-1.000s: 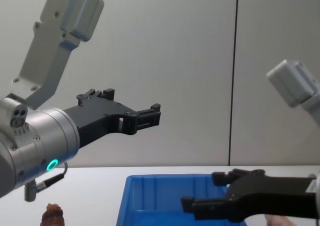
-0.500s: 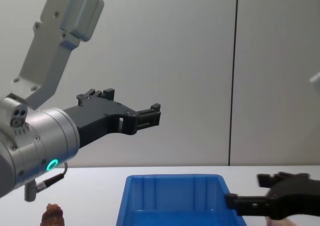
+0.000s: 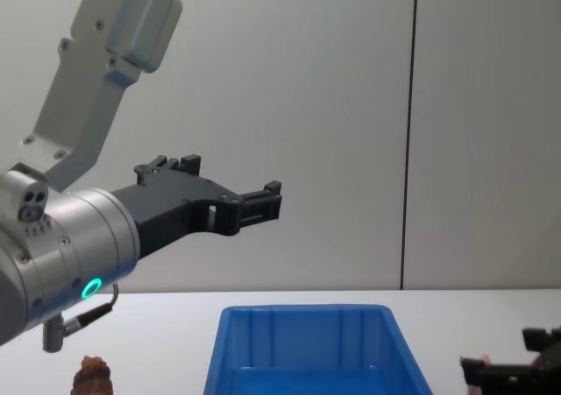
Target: Pick up the two dolls from the table and place them into the box.
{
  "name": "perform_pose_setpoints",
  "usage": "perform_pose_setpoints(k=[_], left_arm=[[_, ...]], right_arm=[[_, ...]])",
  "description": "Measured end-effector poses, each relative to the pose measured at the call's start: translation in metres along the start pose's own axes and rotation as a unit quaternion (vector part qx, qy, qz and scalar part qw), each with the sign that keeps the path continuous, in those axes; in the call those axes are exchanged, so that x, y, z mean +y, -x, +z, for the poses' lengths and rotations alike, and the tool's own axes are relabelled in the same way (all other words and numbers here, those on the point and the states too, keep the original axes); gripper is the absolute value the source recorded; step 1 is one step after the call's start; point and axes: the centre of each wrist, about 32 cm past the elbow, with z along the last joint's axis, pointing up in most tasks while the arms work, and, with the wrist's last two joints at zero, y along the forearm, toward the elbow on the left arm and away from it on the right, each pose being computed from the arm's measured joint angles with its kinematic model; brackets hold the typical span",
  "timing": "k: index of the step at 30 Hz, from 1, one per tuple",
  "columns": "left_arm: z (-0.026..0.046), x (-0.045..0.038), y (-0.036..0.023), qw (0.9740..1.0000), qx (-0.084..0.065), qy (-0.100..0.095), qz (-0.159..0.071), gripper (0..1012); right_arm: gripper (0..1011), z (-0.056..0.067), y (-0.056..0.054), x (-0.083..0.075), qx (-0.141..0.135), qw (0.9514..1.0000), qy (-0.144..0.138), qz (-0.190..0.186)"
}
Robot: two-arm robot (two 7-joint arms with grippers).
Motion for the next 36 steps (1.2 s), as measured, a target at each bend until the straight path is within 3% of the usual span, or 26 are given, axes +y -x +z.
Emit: perform_pose_setpoints(k=[19,30,36], left_arm=[[0.0,0.0,0.0,1.0,0.0,0.0,0.0,1001],[0.0,0.0,0.0,1.0,0.0,0.0,0.0,1001],[0.0,0.0,0.0,1.0,0.0,0.0,0.0,1001]], right_arm=[[965,-0.018,-0.003,0.01,0.032,0.998,0.05,-0.023],[682,-0.025,-0.004,0.019,0.057,0.9962,0.059,-0.029],[441,-0.026,-0.004,0.021,0.064,0.9959,0.054,-0.032]])
